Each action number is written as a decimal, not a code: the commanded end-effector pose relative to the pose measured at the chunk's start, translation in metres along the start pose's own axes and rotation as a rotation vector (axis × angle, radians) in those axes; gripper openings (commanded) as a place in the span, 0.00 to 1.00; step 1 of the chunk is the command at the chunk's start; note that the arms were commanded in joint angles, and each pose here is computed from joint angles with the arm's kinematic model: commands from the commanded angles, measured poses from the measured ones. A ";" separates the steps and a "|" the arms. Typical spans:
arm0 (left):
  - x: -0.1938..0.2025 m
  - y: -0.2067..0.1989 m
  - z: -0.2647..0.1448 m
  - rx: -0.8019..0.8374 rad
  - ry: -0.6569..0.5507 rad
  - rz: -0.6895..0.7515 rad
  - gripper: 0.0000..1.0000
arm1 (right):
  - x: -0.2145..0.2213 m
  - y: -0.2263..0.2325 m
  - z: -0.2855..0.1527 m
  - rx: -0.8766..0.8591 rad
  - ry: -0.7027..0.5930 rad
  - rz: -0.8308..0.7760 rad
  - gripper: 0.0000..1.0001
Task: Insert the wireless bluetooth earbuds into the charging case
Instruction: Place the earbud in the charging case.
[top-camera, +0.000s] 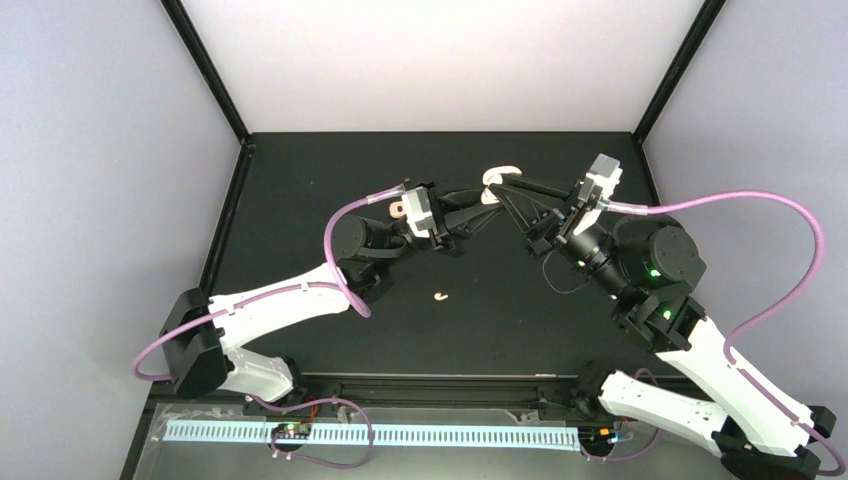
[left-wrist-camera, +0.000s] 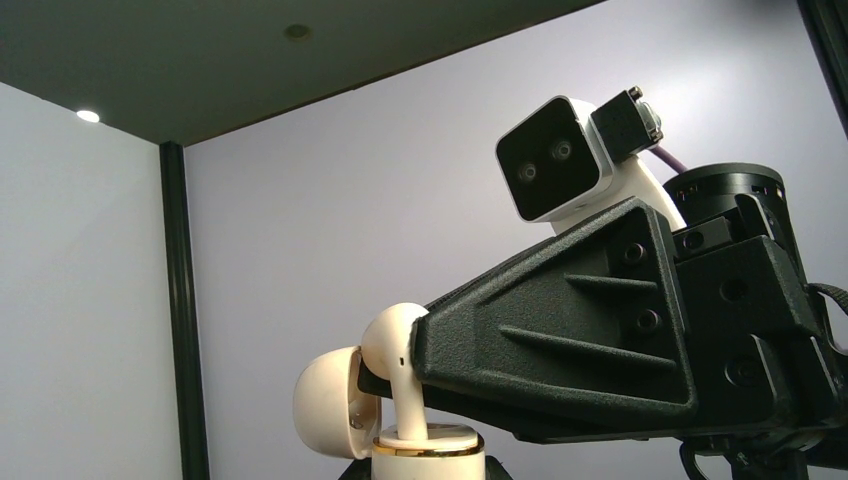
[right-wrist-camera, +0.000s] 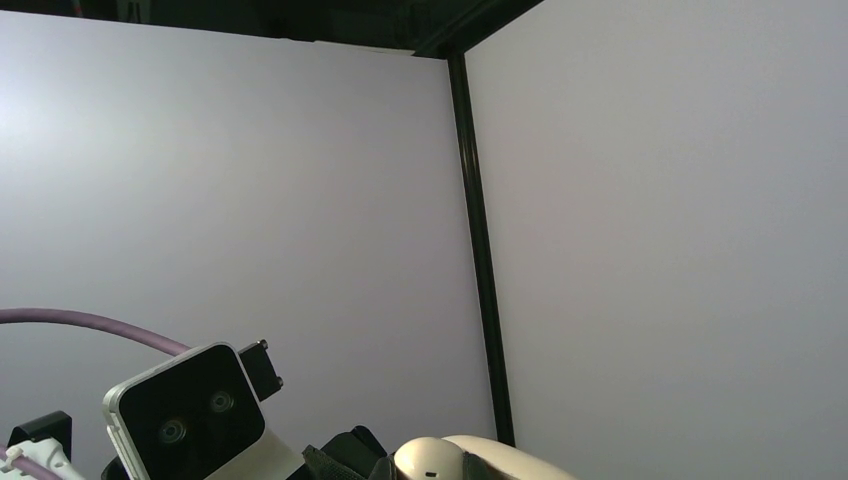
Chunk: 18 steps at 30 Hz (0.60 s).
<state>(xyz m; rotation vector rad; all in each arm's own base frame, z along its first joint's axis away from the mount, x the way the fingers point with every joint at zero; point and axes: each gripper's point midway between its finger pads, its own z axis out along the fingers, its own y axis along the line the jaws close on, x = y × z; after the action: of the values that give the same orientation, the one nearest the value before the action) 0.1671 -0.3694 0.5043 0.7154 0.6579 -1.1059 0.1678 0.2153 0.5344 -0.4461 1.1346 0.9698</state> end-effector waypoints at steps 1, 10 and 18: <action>-0.034 -0.008 -0.001 0.025 -0.089 0.039 0.01 | 0.000 0.001 -0.001 0.001 0.010 -0.011 0.08; -0.040 -0.007 0.001 0.022 -0.107 0.029 0.02 | 0.002 0.001 -0.003 0.001 0.019 -0.010 0.21; -0.039 -0.005 0.000 0.010 -0.106 0.023 0.02 | -0.001 0.000 -0.004 0.005 0.009 -0.005 0.26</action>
<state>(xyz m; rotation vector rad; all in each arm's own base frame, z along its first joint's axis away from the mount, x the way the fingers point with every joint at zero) 0.1671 -0.3689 0.5050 0.7121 0.6562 -1.1071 0.1653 0.2142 0.5335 -0.4564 1.1362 0.9687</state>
